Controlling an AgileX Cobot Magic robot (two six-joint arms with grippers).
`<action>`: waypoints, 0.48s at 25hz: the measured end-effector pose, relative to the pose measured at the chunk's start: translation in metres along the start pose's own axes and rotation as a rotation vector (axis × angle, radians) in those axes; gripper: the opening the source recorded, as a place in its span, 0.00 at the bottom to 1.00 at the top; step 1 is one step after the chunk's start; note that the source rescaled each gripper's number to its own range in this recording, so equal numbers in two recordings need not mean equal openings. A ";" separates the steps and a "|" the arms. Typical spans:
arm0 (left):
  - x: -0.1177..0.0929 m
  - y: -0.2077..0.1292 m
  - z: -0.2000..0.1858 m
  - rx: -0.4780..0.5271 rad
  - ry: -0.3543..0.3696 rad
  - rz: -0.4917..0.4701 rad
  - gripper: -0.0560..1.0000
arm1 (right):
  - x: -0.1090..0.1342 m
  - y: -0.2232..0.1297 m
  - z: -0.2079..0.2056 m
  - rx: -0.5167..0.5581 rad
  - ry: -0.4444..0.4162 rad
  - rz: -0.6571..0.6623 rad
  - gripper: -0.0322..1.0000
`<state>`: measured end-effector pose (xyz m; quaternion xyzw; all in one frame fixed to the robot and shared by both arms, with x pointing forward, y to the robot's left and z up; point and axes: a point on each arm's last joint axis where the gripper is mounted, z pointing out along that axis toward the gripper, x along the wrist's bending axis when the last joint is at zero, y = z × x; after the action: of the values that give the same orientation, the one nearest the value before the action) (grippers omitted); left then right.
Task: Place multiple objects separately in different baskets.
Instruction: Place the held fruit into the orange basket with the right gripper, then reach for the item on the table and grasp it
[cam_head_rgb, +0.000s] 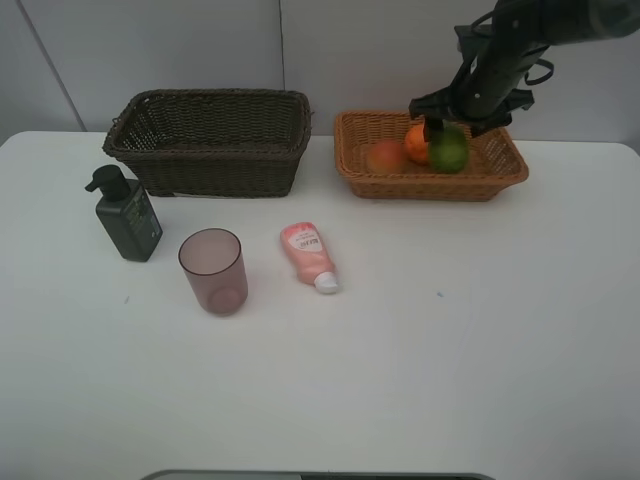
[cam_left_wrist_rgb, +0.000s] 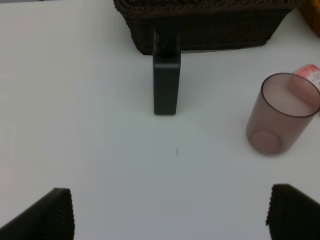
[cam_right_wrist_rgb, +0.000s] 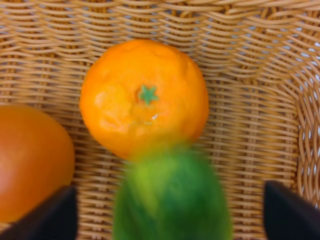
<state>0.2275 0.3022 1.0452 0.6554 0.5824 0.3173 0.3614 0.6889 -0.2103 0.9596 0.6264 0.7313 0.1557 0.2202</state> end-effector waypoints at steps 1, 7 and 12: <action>0.000 0.000 0.000 0.000 0.000 0.000 0.99 | 0.000 0.000 0.000 0.002 0.000 0.000 0.74; 0.000 0.000 0.000 0.000 0.000 0.000 0.99 | -0.002 0.001 -0.011 0.013 -0.009 0.020 0.98; 0.000 0.000 0.000 0.000 0.000 0.000 0.99 | -0.007 -0.002 -0.048 0.014 -0.011 0.069 1.00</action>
<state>0.2275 0.3022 1.0452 0.6554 0.5824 0.3173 0.3614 0.6627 -0.2149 1.0007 0.6536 0.7091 0.1548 0.2145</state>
